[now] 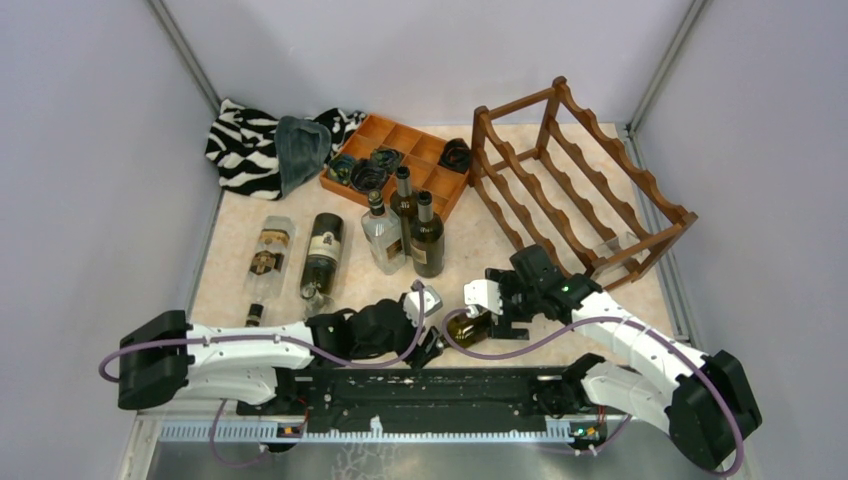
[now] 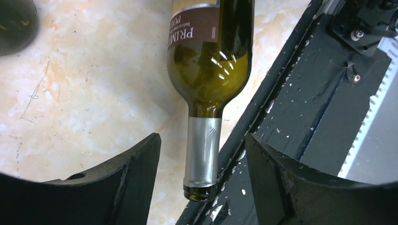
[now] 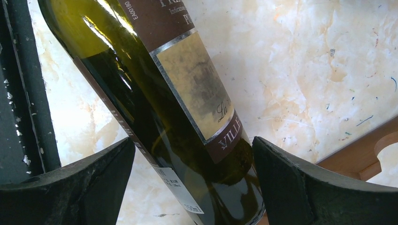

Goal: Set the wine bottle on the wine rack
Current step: Pick up the wine bottle from the center of the board.

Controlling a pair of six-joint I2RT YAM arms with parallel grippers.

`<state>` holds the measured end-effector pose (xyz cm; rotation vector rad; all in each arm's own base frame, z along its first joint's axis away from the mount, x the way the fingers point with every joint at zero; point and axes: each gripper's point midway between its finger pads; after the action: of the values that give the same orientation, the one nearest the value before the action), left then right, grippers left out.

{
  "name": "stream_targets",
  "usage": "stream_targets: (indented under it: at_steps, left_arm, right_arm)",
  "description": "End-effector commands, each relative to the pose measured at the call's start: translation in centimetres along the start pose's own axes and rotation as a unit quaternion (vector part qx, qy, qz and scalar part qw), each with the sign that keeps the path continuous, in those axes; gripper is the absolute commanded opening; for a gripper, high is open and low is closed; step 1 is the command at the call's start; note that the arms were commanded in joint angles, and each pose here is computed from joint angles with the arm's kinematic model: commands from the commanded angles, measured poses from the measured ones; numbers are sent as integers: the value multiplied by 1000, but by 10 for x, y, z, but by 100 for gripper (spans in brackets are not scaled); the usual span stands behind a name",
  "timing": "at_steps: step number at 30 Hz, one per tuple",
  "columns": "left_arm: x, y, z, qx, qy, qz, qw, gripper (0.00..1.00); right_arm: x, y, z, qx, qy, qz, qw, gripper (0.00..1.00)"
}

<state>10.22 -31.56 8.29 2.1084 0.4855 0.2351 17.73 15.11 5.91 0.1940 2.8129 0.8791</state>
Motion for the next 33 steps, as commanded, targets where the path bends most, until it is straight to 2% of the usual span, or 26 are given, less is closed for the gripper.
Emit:
stream_targets:
  at_steps: [1, 11, 14, 21, 25, 33]
  left_arm:
    - [-2, 0, 4, -35, -8, 23, 999, 72]
    - [-8, -19, 10, -59, -33, 48, 997, 66]
    - [-9, -19, 16, -55, -35, 53, 996, 61]
    - [-2, -29, 27, -43, -12, 51, 998, 58]
    - [3, -29, 27, -55, 2, 46, 997, 54]
    - [4, -32, 37, -50, 8, 43, 998, 54]
  right_arm:
    - [-6, 8, 0, -19, -7, 3, 1000, 92]
    - [-6, 8, 2, -20, -3, 8, 1000, 92]
    - [-5, 8, 2, -20, -2, 8, 1000, 92]
    - [-5, 7, 3, -20, 0, 10, 1000, 92]
    - [-4, 7, 4, -19, 2, 11, 1000, 92]
    - [-3, 8, 4, -21, 5, 12, 1000, 92]
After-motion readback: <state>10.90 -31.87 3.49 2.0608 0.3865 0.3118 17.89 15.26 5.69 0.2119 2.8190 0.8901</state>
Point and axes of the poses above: each gripper's point midway between its finger pads, its own z axis out along the fingers, its own x axis along the line the jaws close on, y = z × x, and after that the axes turned 13 degrees about z, right-handed
